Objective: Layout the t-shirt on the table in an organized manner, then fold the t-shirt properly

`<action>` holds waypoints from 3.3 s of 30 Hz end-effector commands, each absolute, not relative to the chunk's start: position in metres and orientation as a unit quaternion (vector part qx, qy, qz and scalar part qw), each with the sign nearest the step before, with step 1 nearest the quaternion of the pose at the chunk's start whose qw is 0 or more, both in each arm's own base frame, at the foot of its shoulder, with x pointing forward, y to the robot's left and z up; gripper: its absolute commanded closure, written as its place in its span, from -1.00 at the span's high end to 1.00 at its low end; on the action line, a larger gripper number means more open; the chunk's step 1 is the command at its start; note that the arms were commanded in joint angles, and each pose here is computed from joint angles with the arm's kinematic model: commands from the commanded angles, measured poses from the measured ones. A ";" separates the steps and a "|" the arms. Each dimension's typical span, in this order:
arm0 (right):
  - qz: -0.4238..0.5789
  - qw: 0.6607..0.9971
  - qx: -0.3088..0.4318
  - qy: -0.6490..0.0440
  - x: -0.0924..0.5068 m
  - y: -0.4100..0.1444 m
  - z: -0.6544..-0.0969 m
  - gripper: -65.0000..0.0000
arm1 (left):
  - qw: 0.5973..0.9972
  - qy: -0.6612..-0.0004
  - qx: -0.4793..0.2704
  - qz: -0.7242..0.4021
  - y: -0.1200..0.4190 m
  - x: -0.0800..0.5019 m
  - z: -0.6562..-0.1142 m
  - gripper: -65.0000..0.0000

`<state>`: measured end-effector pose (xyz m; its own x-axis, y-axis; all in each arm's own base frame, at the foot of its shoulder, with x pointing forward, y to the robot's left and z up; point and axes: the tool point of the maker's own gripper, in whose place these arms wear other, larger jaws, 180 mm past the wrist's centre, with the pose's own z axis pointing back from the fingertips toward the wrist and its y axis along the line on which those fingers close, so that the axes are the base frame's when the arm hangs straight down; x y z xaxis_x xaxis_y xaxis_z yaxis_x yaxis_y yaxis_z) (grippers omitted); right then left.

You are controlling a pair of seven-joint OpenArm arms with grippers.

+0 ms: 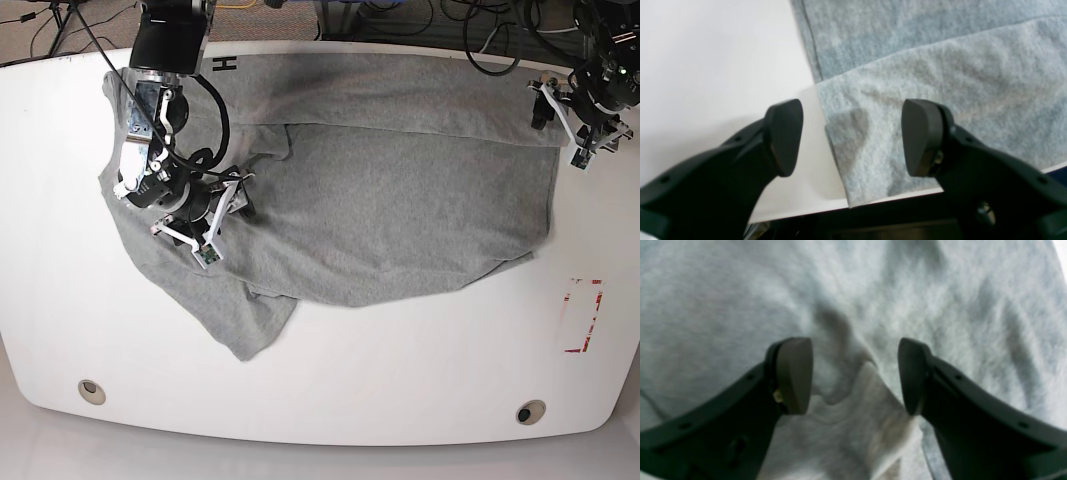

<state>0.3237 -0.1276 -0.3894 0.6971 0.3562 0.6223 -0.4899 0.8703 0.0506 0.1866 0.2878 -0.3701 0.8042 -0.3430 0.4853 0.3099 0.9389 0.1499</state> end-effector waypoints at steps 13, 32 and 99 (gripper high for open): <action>0.265 0.910 0.094 -0.306 0.324 -0.132 -0.390 -0.55 | 0.945 -0.274 0.038 -0.177 0.290 0.191 -0.362 0.35; 0.289 0.889 0.086 -0.345 0.324 -0.118 -0.362 -0.87 | 0.950 -0.262 0.031 -0.167 0.294 0.186 -0.372 0.35; 0.273 0.912 0.079 -0.297 0.235 -0.141 -0.381 -0.35 | 0.954 -0.248 0.017 -0.166 0.290 0.183 -0.383 0.35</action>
